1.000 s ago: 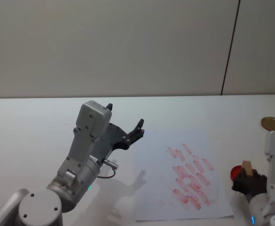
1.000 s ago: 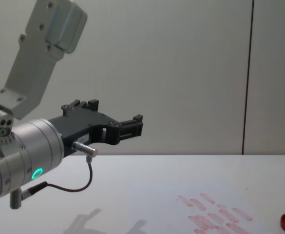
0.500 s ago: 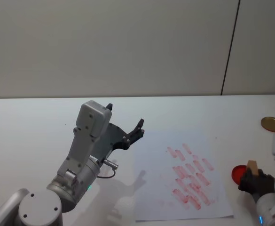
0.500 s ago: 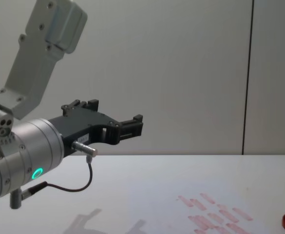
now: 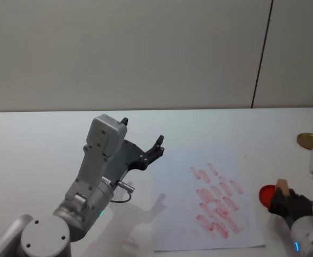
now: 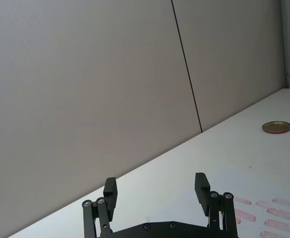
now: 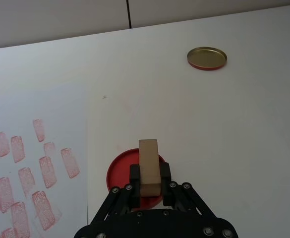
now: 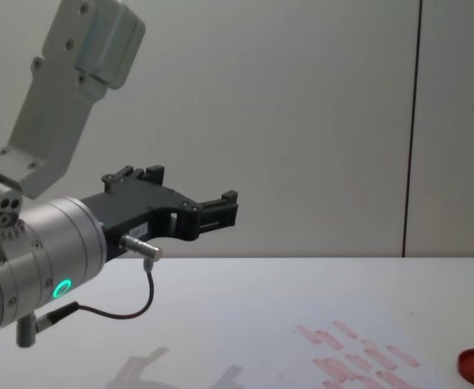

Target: Use the one hand to pick up the stamp and affix it onto the A4 paper.

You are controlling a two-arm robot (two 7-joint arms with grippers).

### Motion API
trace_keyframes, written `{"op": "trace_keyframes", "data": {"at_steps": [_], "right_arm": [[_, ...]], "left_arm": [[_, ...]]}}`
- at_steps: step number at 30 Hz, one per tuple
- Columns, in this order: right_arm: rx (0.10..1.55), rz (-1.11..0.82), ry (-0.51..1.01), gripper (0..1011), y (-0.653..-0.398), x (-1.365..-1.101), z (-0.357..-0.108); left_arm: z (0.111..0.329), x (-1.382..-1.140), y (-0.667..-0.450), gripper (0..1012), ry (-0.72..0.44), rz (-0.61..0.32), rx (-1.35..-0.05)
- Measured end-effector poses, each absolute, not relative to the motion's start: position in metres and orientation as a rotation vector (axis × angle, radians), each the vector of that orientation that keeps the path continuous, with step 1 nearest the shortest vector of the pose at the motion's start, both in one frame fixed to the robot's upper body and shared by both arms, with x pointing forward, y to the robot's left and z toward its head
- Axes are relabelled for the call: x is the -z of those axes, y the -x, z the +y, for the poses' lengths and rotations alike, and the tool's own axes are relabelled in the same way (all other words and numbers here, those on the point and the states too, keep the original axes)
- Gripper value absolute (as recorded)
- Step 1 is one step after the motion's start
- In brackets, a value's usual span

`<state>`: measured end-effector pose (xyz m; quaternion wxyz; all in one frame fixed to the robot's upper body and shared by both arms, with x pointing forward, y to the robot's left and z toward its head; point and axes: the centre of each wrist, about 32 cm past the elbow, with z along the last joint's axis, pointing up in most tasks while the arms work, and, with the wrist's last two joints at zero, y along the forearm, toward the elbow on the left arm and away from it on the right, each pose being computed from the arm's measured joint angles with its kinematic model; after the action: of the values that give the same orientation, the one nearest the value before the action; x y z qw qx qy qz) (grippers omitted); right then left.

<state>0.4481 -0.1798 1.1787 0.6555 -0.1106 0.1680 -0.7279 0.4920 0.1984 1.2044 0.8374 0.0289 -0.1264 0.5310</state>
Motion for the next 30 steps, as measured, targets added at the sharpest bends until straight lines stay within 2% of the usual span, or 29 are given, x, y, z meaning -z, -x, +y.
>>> {"op": "trace_keyframes", "data": {"at_steps": [11, 21, 30], "right_arm": [[1.616, 0.354, 0.195, 216, -0.45, -1.189, -0.179], [1.58, 0.253, 0.125, 216, -0.447, -1.205, -0.176], [1.488, 0.169, 0.09, 216, -0.448, -1.211, -0.175]], "left_arm": [[0.198, -1.204, -0.492, 993, -0.061, -0.268, -1.124], [0.198, -1.204, -0.492, 993, -0.061, -0.268, -1.124], [0.198, -1.204, -0.492, 993, -0.061, -0.268, -1.124]]}}
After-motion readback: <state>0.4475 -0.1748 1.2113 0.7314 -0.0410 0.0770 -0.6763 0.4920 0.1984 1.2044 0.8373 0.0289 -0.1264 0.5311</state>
